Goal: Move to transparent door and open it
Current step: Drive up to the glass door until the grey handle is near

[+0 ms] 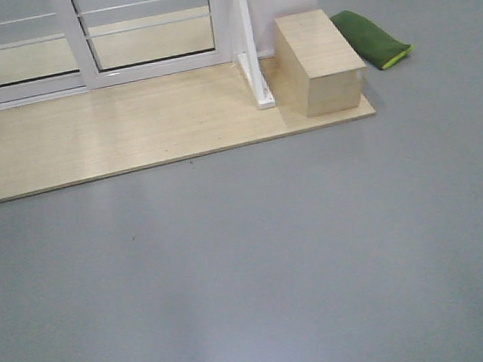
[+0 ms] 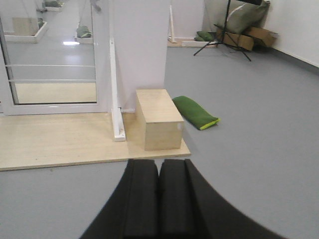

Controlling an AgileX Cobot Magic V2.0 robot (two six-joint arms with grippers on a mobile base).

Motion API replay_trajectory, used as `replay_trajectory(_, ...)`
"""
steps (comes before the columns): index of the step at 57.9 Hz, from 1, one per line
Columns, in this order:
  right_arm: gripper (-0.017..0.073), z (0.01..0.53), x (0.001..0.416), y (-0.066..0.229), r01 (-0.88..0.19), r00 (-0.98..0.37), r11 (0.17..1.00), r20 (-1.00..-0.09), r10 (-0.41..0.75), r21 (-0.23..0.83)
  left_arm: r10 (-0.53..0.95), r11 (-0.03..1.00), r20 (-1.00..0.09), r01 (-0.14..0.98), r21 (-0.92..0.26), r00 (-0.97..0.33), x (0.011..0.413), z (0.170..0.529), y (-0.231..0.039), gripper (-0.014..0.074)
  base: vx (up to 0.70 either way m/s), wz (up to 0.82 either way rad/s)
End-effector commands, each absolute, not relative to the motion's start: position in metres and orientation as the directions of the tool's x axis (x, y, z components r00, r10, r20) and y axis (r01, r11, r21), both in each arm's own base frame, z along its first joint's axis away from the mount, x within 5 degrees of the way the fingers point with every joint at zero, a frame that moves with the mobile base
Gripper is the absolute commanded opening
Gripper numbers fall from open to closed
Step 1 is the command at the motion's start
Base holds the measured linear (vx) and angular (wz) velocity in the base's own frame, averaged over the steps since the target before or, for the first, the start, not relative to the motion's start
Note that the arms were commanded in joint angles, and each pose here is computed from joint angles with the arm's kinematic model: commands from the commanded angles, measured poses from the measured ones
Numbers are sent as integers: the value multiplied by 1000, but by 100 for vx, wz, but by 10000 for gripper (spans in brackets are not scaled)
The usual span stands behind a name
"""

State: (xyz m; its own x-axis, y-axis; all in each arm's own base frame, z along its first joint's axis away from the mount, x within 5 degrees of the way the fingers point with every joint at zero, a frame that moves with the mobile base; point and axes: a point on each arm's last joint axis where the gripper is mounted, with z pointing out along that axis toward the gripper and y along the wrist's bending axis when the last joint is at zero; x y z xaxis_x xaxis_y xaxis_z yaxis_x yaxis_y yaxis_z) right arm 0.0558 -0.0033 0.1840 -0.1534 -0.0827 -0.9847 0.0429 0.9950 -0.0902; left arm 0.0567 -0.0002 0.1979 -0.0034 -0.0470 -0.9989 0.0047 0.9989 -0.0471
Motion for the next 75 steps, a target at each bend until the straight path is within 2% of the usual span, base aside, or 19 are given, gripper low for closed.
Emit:
replay_trajectory(1, -5, 188, 56, -3, 53, -69, 994, -993, -91, -95, -67, 998, -997, 13, -66, 39, 58, 195, -1, -3, 68, 41)
replay_trajectory(28, -5, 188, 56, -3, 53, -69, 994, -993, -91, -95, -67, 998, -997, 13, -66, 39, 58, 195, -1, -3, 68, 27)
replay_trajectory(75, -5, 188, 56, -3, 53, -69, 994, -993, -91, -95, -67, 998, -997, 13, -66, 39, 58, 195, -1, -3, 60, 7)
